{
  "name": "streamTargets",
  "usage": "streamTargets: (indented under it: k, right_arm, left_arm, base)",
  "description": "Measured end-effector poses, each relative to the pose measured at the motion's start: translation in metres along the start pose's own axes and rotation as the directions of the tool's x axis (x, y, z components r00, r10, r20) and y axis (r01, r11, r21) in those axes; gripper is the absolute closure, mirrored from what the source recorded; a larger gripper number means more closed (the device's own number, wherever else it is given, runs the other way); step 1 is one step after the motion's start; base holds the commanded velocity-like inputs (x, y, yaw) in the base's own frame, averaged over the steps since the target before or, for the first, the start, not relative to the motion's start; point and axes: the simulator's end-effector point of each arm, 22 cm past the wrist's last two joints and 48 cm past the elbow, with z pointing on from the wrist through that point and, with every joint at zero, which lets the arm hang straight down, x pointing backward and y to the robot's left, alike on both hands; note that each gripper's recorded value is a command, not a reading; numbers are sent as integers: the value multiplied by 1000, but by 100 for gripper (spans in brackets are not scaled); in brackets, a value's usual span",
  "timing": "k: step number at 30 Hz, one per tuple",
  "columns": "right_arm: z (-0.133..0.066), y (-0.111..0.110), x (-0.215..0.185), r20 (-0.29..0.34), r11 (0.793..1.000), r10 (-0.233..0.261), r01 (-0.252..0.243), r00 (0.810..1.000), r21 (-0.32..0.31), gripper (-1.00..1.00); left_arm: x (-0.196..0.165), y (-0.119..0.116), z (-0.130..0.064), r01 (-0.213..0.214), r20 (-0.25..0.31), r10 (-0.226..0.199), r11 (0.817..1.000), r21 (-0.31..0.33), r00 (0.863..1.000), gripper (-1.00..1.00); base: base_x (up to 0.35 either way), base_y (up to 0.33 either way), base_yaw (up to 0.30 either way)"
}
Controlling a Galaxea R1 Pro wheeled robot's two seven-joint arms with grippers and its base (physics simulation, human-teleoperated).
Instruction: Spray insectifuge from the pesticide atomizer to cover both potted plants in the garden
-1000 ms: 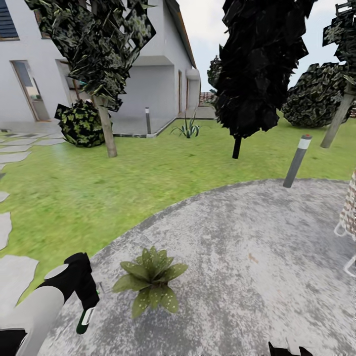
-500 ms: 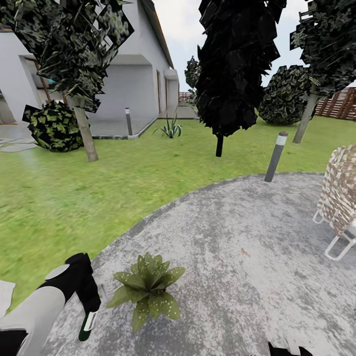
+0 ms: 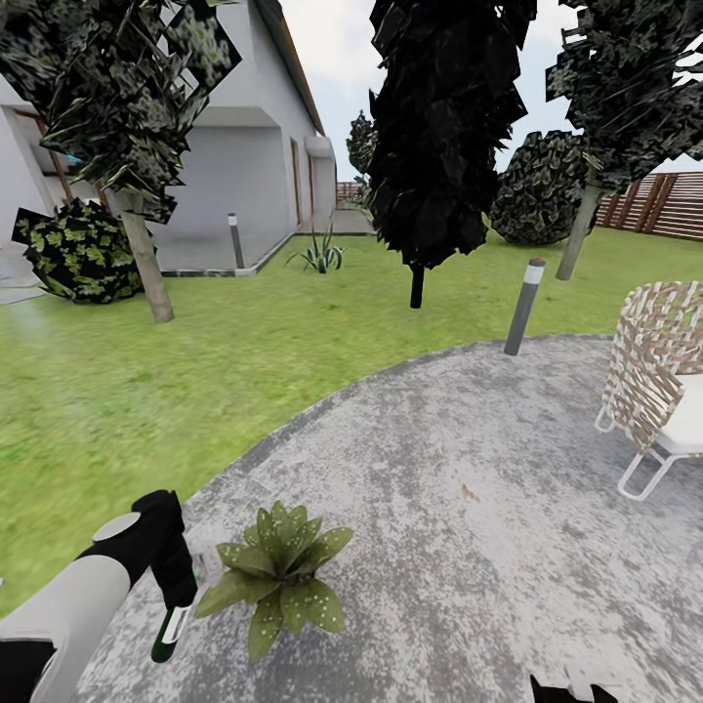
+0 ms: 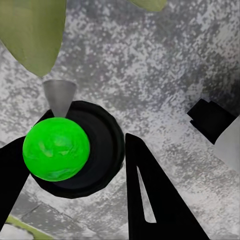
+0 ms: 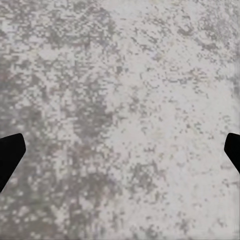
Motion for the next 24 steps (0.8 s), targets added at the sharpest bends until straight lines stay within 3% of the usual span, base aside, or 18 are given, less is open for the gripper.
streamTargets:
  k: [4, 10, 19, 24]
  right_arm:
    - [0, -1, 0, 1, 1000, -3, 3, 1000, 1, -100]
    - [0, 0, 0, 1, 1000, 0, 0, 1000, 1, -100]
    - [-1, 0, -3, 6, 1000, 3, -3, 1000, 1, -100]
    - [-1, -1, -5, 11, 1000, 4, -4, 1000, 2, -100]
  left_arm:
    - [3, -1, 2, 3, -4, -3, 1000, 3, 1000, 100]
    - [3, 1, 0, 10, -1, -10, 1000, 1, 1000, 100]
    - [-4, 1, -5, 4, 11, -4, 1000, -7, 1000, 100]
    - [-4, -1, -5, 3, 13, -3, 1000, -6, 1000, 100]
  base:
    - [0, 42, 0]
    - [-37, 267, -28]
    - [-168, 274, -213]
    - [-61, 66, -225]
